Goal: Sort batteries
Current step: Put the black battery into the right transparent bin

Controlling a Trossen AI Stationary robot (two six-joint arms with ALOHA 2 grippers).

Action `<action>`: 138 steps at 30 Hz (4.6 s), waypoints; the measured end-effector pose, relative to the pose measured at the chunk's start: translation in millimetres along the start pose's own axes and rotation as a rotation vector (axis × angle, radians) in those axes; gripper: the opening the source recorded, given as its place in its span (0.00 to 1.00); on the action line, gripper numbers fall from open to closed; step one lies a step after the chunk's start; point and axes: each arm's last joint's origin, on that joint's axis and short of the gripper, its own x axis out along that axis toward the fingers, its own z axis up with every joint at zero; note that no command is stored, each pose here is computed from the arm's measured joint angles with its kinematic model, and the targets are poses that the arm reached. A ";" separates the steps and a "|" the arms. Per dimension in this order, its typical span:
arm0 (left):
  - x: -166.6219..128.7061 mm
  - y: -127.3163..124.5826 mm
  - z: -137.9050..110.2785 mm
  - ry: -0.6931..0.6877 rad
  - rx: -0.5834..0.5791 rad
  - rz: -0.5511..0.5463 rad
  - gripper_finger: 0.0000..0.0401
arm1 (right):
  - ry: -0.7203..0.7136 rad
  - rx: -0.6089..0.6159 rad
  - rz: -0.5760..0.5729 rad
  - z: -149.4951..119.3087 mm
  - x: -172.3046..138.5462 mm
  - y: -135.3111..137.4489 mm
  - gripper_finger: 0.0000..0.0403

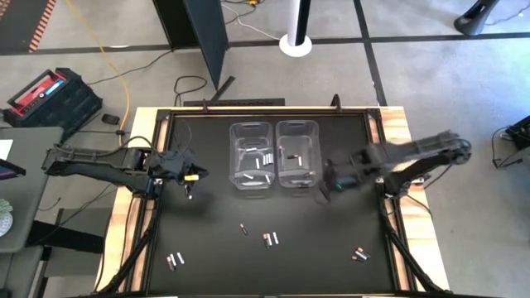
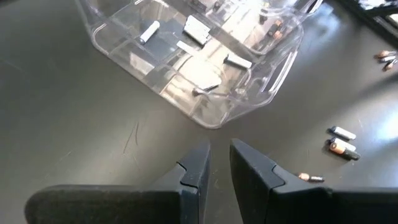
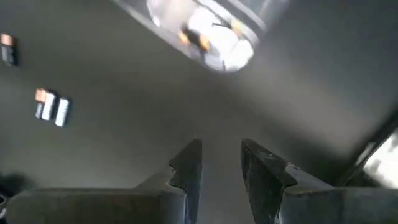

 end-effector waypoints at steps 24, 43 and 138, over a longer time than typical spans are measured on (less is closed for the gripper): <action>0.0 1.5 -1.8 0.018 0.007 0.014 0.14 | 0.474 0.058 -0.057 -139.9 79.5 9.1 0.32; -0.1 1.5 -1.7 0.016 0.005 0.016 0.14 | 0.590 -0.064 -0.120 -159.5 124.9 35.2 0.32; -0.1 1.4 -1.4 0.011 0.005 0.017 0.14 | -0.077 0.266 0.068 -104.1 89.9 4.3 0.16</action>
